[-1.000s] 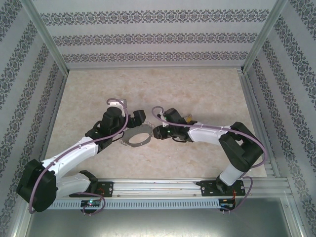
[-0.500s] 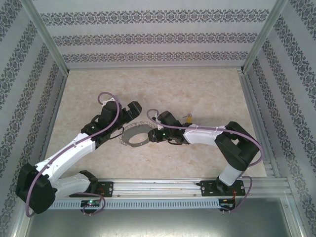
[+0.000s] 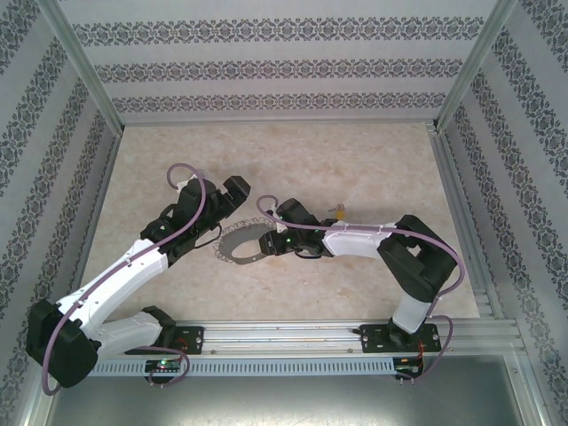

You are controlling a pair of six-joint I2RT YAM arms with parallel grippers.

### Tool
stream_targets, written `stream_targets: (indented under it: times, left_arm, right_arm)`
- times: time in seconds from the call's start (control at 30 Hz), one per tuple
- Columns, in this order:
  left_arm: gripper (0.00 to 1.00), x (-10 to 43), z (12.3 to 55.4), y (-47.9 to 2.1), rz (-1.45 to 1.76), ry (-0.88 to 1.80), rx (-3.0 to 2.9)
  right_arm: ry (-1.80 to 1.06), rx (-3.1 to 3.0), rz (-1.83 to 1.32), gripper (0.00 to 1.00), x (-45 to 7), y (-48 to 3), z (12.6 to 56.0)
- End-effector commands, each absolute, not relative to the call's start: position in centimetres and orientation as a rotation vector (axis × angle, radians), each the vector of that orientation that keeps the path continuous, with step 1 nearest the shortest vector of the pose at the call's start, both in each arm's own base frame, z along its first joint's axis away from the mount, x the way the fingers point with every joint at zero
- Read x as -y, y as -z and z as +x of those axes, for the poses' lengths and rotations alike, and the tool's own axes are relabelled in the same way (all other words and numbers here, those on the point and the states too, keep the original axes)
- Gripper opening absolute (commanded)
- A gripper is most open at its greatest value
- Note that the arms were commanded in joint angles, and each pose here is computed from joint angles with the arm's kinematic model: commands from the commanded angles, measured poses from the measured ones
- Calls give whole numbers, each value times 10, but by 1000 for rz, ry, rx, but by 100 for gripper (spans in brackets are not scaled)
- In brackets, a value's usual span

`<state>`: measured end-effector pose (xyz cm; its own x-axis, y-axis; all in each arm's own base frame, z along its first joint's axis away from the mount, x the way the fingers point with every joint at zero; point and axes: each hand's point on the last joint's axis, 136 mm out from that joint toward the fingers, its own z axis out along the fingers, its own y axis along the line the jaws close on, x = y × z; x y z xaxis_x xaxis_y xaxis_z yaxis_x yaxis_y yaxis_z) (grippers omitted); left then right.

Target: Put the keys on the keyring

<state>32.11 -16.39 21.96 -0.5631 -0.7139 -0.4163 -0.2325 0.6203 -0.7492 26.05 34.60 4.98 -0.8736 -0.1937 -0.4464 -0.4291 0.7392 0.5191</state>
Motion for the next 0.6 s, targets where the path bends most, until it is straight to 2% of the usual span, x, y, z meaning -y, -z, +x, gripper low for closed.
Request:
stream_targets:
  times: [0.0,0.57]
  left_arm:
    - [100,164,320,-230,-768,849,-2096]
    - [100,167,321,-233,-762,877,-2083]
  right_arm:
    - [-898,-2565,-491,36,-354,-53,264]
    - [-817,-2595,-488,36,-346,-40,270]
